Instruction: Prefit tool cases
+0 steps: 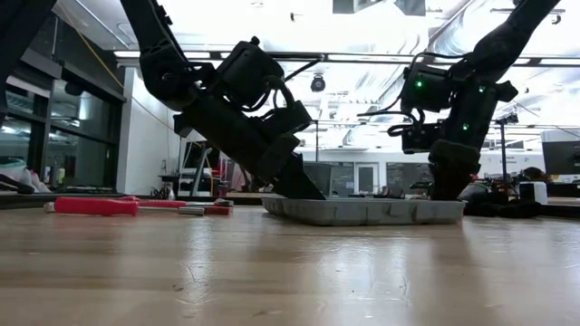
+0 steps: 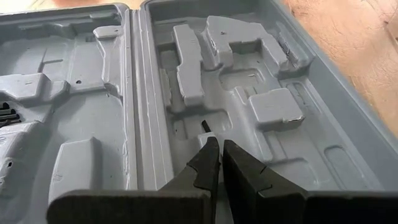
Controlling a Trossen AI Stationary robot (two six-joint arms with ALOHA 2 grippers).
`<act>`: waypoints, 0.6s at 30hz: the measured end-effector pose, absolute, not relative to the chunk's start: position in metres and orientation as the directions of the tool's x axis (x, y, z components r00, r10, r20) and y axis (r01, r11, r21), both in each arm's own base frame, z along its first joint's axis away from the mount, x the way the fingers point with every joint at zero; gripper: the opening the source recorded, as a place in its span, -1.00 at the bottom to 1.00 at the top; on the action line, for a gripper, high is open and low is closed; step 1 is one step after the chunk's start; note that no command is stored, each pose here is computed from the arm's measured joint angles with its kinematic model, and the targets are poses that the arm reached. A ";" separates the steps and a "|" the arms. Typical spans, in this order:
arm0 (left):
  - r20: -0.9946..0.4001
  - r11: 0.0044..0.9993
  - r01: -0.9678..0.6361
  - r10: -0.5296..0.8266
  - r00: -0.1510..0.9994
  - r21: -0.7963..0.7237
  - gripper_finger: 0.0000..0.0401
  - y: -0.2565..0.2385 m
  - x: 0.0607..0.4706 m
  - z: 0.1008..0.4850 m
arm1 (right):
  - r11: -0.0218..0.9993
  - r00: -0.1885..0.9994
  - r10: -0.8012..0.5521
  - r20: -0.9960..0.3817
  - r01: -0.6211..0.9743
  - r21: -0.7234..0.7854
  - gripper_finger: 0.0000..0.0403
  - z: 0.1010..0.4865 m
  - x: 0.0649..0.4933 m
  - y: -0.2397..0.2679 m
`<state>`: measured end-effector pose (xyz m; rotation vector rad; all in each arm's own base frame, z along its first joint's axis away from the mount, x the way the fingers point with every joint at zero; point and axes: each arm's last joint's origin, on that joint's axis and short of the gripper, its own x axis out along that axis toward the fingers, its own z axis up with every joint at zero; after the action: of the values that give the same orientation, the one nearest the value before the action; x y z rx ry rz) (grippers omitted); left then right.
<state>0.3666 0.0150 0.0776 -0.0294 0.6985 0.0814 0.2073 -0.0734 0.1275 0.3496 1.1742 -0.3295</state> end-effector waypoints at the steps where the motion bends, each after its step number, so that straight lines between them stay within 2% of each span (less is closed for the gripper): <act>1: -0.643 0.996 -0.085 0.065 0.763 0.000 -0.92 0.015 0.367 0.078 | 0.899 0.350 -0.069 -0.934 0.427 0.093 -0.56 0.127 0.207 -0.073; 7: -0.643 0.997 -0.083 0.066 0.763 0.003 -0.92 0.015 0.367 0.078 | 0.889 0.352 -0.074 -0.933 0.448 0.098 -0.56 0.128 0.208 -0.072; 12: -0.643 0.997 -0.082 0.066 0.763 0.004 -0.92 0.015 0.367 0.078 | 0.888 0.294 -0.168 -0.941 0.460 -0.015 -0.56 0.127 0.207 -0.068; 18: -0.643 0.997 -0.083 0.066 0.763 0.004 -0.92 0.015 0.367 0.078 | 0.888 0.309 -0.160 -0.938 0.460 0.000 -0.56 0.128 0.208 -0.068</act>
<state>0.3666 0.0153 0.0777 -0.0247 0.6985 0.0808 0.2082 -0.0677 0.1276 0.2902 1.1910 -0.4167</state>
